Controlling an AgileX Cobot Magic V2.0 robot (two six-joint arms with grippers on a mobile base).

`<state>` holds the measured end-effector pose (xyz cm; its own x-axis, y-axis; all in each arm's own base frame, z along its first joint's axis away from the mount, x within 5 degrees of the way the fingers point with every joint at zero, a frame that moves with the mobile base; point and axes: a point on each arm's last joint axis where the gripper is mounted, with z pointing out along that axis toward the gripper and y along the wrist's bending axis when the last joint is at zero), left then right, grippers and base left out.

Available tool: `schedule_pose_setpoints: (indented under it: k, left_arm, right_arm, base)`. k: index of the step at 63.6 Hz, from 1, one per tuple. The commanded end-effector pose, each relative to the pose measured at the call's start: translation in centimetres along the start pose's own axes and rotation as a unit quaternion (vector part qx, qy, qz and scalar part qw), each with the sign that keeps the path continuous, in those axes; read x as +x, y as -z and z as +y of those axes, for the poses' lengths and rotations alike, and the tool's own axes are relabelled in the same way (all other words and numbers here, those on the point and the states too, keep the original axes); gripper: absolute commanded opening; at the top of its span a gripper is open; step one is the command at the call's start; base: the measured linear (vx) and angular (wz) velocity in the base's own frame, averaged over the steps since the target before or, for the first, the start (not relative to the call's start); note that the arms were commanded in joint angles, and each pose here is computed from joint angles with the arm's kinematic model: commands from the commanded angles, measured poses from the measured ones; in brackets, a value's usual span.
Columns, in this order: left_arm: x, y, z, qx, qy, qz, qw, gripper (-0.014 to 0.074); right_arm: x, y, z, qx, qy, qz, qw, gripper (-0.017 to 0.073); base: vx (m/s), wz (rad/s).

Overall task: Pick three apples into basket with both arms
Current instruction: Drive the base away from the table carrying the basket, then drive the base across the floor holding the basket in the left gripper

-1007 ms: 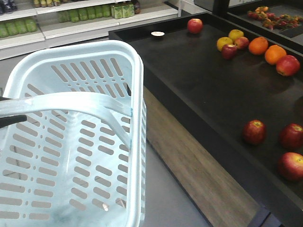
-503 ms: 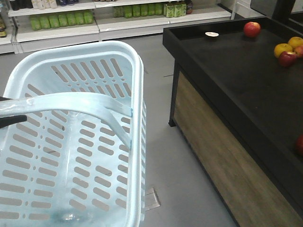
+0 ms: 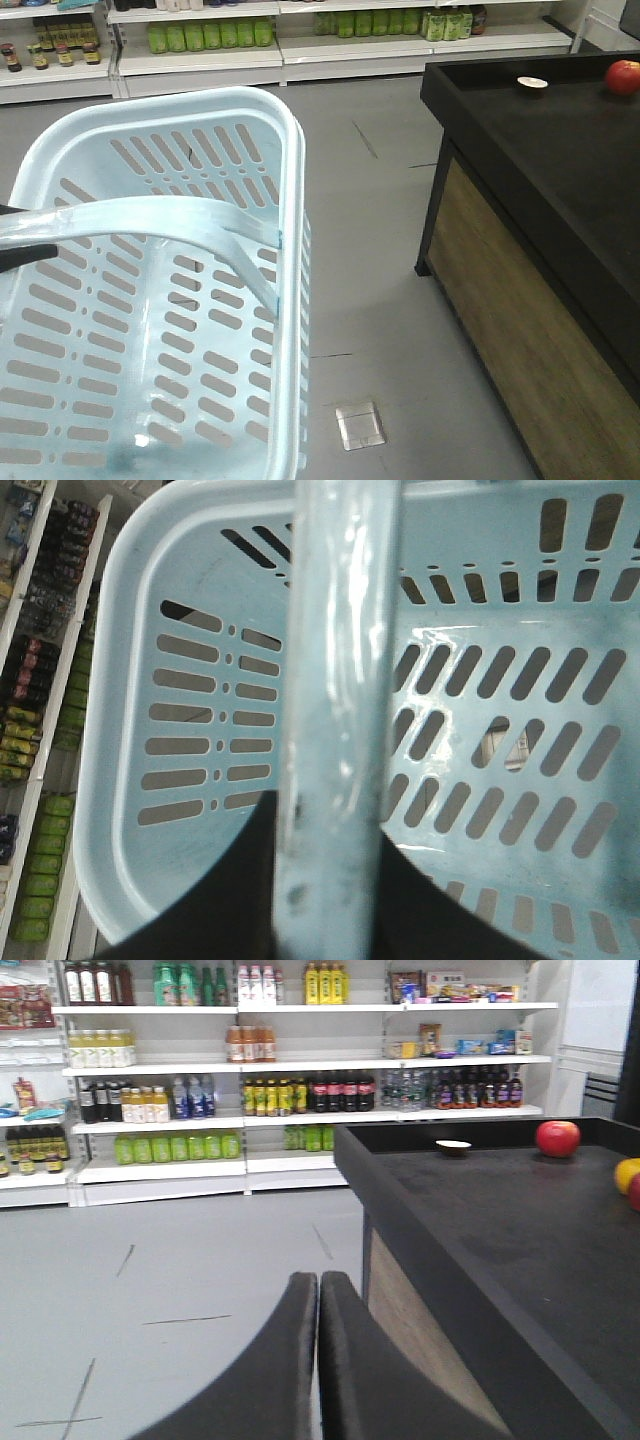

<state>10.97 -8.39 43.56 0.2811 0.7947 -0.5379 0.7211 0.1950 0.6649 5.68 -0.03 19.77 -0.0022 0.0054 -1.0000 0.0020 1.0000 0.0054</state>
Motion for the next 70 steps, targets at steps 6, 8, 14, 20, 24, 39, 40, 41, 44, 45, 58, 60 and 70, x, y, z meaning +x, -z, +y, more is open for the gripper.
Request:
schedule_pose_setpoints:
  k: [6,8,14,20,24,39,40,41,44,45,58,60,70]
  left_arm:
    - [-0.95,1.08,0.95,-0.051,0.011,-0.041,0.998,-0.0006]
    - [-0.95,1.08,0.95,-0.051,0.011,-0.041,0.998,-0.0006]
    - [-0.95,1.08,0.95,-0.051,0.011,-0.041,0.998,-0.0006]
    - [-0.95,1.08,0.95,-0.051,0.011,-0.041,0.998,-0.0006]
    - [-0.95,1.08,0.95,-0.051,0.011,-0.041,0.998,-0.0006]
    - [-0.95,1.08,0.95,-0.051,0.011,-0.041,0.998,-0.0006]
    - [-0.95,1.08,0.95,-0.051,0.011,-0.041,0.998,-0.0006]
    - [-0.95,1.08,0.95,-0.051,0.011,-0.041,0.998,-0.0006]
    - [-0.95,1.08,0.95,-0.051,0.011,-0.041,0.998,-0.0006]
    - [-0.95,1.08,0.95,-0.051,0.011,-0.041,0.998,-0.0006]
    - [-0.95,1.08,0.95,-0.051,0.011,-0.041,0.998,-0.0006]
    - [-0.95,1.08,0.95,-0.051,0.011,-0.041,0.998,-0.0006]
    - [-0.95,1.08,0.95,-0.051,0.011,-0.041,0.998,-0.0006]
  right_arm:
    - [-0.18,-0.05,0.04,-0.002,0.006,-0.028,1.0,-0.0009]
    - [-0.18,-0.05,0.04,-0.002,0.006,-0.028,1.0,-0.0009]
    - [-0.18,-0.05,0.04,-0.002,0.006,-0.028,1.0,-0.0009]
    - [-0.18,-0.05,0.04,-0.002,0.006,-0.028,1.0,-0.0009]
    - [-0.18,-0.05,0.04,-0.002,0.006,-0.028,1.0,-0.0009]
    - [-0.18,-0.05,0.04,-0.002,0.006,-0.028,1.0,-0.0009]
    - [-0.18,-0.05,0.04,-0.002,0.006,-0.028,1.0,-0.0009]
    - [-0.18,-0.05,0.04,-0.002,0.006,-0.028,1.0,-0.0009]
    - [-0.18,-0.05,0.04,-0.002,0.006,-0.028,1.0,-0.0009]
    - [-0.18,-0.05,0.04,-0.002,0.006,-0.028,1.0,-0.0009]
    - [-0.18,-0.05,0.04,-0.002,0.006,-0.028,1.0,-0.0009]
    - [-0.18,-0.05,0.04,-0.002,0.006,-0.028,1.0,-0.0009]
    - [-0.18,-0.05,0.04,-0.002,0.006,-0.028,1.0,-0.0009]
  base:
    - [0.06,0.26]
    - [0.08,0.3]
    - [0.09,0.33]
    - [0.1,0.37]
    - [0.1,0.38]
    - [0.1,0.35]
    - [0.09,0.31]
    - [0.09,0.31]
    - [0.09,0.28]
    - [0.09,0.28]
    - [0.07,0.19]
    - [0.06,0.13]
    - [0.05,0.09]
